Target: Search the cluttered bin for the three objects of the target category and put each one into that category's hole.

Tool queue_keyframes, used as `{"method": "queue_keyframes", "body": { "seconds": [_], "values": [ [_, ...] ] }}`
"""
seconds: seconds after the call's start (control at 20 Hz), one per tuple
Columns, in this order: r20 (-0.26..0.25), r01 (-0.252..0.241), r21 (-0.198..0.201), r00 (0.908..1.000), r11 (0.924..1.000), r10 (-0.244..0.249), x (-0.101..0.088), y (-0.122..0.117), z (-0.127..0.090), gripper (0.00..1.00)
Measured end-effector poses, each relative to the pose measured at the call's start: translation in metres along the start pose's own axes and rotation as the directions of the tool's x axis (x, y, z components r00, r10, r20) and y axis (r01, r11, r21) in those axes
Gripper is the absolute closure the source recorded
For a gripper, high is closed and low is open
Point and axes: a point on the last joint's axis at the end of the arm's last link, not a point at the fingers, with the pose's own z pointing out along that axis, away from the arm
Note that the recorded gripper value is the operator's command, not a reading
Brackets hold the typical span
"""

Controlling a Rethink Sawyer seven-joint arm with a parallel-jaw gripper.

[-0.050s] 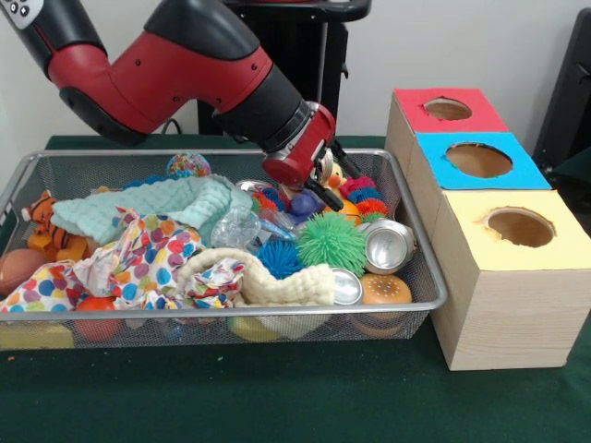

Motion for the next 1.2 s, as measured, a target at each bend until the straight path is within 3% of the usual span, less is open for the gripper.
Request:
{"method": "queue_keyframes", "body": {
  "seconds": [0.55, 1.2],
  "values": [
    [-0.012, 0.023, -0.028, 0.9996, 0.9993, -0.024, 0.013, -0.013, -0.001, 0.00],
    [-0.055, 0.067, -0.129, 0.9957, 0.9894, -0.074, 0.021, -0.015, -0.011, 0.00]
  ]
}}
